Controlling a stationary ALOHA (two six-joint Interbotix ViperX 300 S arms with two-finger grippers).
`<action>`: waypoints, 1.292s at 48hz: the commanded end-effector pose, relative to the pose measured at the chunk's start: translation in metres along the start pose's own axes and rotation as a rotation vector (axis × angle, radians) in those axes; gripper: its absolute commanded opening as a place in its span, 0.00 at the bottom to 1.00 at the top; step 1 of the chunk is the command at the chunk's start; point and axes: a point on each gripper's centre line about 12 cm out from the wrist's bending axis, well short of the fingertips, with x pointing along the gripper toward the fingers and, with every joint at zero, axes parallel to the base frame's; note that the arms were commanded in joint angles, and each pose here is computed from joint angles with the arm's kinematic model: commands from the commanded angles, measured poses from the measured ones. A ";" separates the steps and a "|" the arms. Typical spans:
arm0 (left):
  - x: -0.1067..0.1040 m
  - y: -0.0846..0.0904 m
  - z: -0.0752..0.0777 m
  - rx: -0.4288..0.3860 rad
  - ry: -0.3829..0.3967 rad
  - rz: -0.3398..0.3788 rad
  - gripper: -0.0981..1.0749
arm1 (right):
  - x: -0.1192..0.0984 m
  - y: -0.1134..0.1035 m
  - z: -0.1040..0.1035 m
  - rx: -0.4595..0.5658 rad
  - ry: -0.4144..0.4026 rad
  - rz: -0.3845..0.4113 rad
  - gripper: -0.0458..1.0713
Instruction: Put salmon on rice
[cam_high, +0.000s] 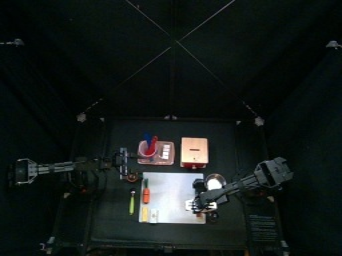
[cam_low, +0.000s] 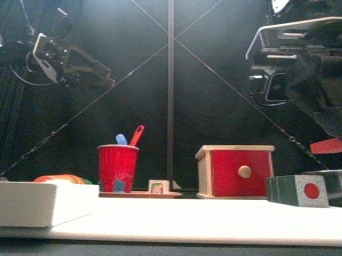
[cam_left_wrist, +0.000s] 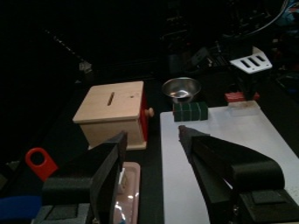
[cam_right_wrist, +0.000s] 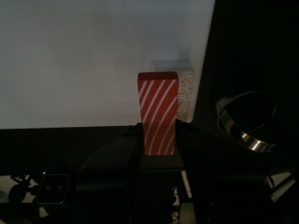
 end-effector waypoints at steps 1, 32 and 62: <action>0.002 0.002 0.007 0.001 -0.025 0.003 0.82 | -0.004 0.002 -0.007 0.002 0.027 0.036 0.62; 0.004 0.004 0.010 -0.020 -0.030 0.014 0.82 | 0.021 -0.014 -0.014 -0.029 0.025 0.037 0.62; 0.004 0.005 0.008 -0.025 -0.027 0.020 0.82 | 0.031 -0.017 -0.017 -0.018 0.037 0.020 0.65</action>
